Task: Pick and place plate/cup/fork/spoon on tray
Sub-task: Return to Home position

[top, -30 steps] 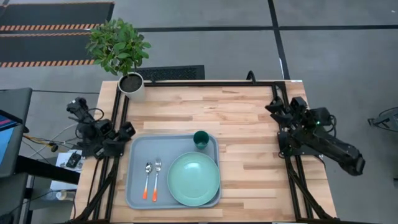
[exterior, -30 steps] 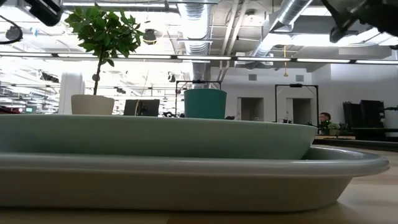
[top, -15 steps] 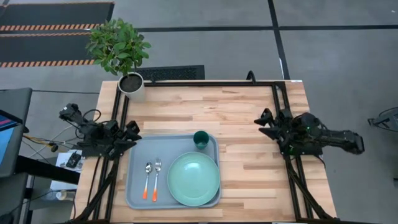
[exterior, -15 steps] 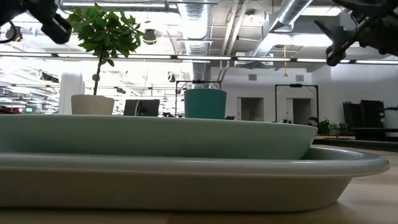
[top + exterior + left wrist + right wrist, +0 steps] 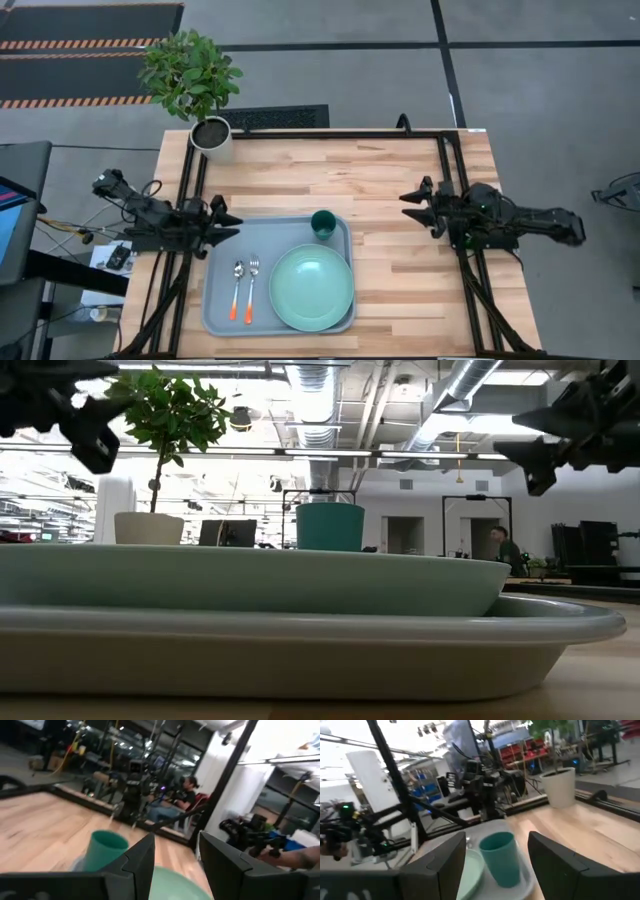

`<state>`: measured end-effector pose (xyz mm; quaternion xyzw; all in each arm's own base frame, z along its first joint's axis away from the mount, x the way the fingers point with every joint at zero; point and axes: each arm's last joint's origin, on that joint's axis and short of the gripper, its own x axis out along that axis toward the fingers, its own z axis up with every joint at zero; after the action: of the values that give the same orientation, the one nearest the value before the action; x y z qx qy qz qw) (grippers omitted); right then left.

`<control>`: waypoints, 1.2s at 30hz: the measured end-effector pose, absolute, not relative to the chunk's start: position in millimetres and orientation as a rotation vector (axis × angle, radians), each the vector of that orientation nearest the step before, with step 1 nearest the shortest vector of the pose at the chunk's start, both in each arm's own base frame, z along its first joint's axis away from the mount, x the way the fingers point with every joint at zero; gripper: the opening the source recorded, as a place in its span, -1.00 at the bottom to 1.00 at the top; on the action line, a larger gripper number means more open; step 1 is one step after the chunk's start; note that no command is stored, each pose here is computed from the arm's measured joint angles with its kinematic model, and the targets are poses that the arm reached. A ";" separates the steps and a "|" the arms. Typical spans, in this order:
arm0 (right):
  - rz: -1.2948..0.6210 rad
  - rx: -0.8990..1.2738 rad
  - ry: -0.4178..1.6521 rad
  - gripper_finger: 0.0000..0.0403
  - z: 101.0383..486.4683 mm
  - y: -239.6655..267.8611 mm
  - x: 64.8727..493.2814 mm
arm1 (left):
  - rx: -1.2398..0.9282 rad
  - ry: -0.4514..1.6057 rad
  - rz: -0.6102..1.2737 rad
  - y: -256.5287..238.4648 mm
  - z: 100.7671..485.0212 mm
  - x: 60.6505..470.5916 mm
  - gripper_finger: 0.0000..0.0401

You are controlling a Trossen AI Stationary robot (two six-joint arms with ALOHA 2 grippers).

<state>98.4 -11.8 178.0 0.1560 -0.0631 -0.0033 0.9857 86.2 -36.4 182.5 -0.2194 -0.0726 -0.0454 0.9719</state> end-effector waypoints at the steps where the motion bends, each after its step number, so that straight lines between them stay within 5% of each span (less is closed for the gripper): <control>1: -0.018 0.314 -0.120 0.18 177.2 -12.8 98.3 | -0.444 -0.134 -0.078 -36.2 181.1 86.4 -0.28; 16: -0.122 0.313 -0.031 0.18 166.9 -24.0 96.9 | -0.388 -0.091 0.061 -33.1 173.9 87.3 -0.28; 36: 0.063 0.337 -0.008 0.18 167.4 -14.4 98.2 | -0.308 -0.093 0.132 -31.2 173.5 87.1 -0.28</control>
<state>98.2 -14.4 167.4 0.1679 -0.0038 0.0314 0.9853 87.1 -31.2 173.5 -0.1533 -0.0464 0.0656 0.9849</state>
